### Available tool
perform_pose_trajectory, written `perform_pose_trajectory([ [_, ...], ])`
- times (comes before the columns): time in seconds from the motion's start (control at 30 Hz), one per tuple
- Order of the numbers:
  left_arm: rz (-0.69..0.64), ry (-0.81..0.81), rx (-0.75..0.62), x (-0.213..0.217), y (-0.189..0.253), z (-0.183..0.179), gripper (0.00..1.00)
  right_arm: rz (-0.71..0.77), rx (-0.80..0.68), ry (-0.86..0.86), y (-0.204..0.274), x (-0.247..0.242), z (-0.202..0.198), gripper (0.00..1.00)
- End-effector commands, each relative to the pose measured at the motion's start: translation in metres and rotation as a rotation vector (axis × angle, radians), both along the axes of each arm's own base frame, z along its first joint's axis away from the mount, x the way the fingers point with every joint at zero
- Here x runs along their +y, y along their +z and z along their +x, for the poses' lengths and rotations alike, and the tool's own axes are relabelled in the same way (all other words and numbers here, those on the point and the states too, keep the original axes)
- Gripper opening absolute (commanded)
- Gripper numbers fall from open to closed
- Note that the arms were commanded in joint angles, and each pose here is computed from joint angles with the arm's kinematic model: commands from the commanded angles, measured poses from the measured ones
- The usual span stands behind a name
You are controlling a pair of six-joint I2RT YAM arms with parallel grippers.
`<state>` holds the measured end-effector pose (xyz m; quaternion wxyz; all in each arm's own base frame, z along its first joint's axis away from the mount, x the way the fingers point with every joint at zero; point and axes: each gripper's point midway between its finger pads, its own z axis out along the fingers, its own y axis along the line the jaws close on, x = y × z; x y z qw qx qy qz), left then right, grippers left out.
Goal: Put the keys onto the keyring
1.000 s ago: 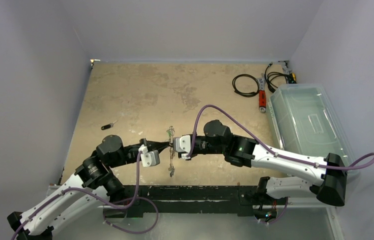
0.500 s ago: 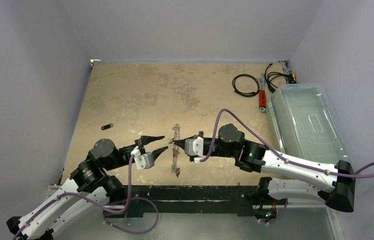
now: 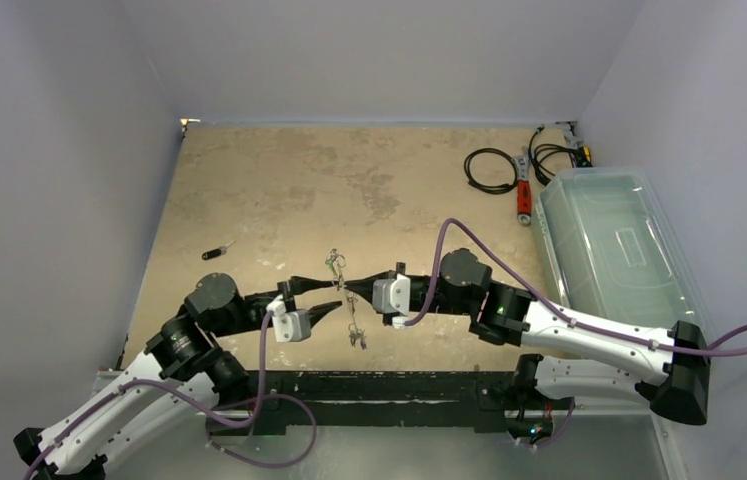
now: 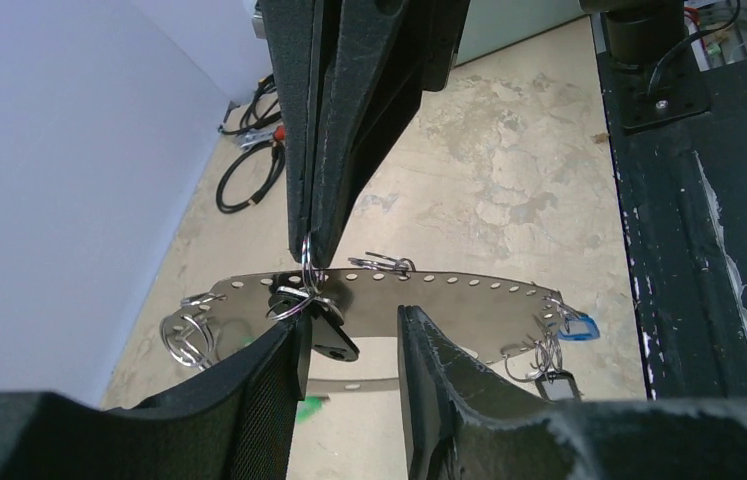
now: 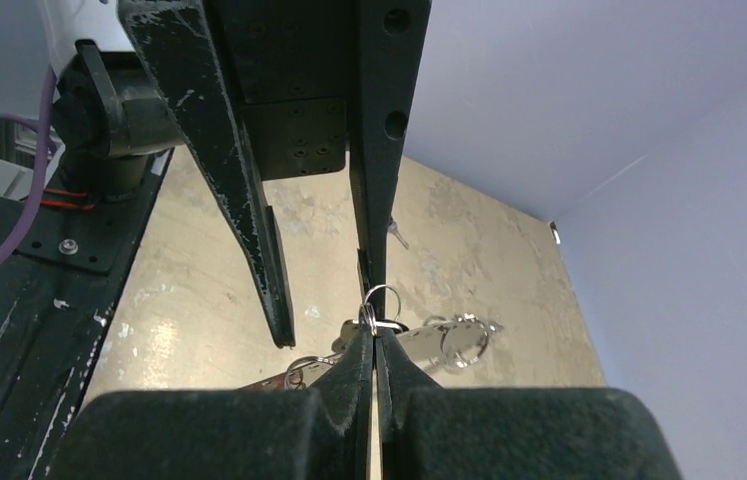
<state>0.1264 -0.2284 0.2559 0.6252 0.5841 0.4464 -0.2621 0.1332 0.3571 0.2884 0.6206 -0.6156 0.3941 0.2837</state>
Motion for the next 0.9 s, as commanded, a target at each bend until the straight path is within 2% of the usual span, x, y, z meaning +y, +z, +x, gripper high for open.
perform_pose_trajectory([
  [0.0, -0.036, -0.012, -0.032, -0.003, 0.017, 0.0, 0.36, 0.125, -0.039, 0.049, 0.033, 0.0, -0.01, 0.0],
  [0.17, -0.016, 0.032, -0.013, -0.003, 0.013, 0.01, 0.3, 0.15, -0.036, 0.079, 0.038, -0.002, -0.017, 0.0],
  [0.37, -0.034, 0.085, -0.021, 0.002, 0.017, 0.017, 0.31, 0.156, -0.032, 0.098, 0.039, -0.001, -0.02, 0.0],
  [0.57, -0.058, 0.09, -0.042, 0.004, 0.024, 0.018, 0.23, 0.154, -0.027, 0.104, 0.038, 0.001, -0.021, 0.0],
  [0.6, -0.06, 0.083, -0.043, 0.004, 0.024, 0.016, 0.23, 0.155, -0.027, 0.103, 0.038, 0.001, -0.021, 0.0],
  [0.73, -0.077, 0.04, -0.056, 0.002, 0.028, 0.009, 0.35, 0.159, -0.024, 0.109, 0.037, 0.002, -0.021, 0.0],
  [0.87, -0.103, -0.001, -0.081, 0.001, 0.033, 0.0, 0.39, 0.168, -0.026, 0.109, 0.039, 0.001, -0.022, 0.0],
])
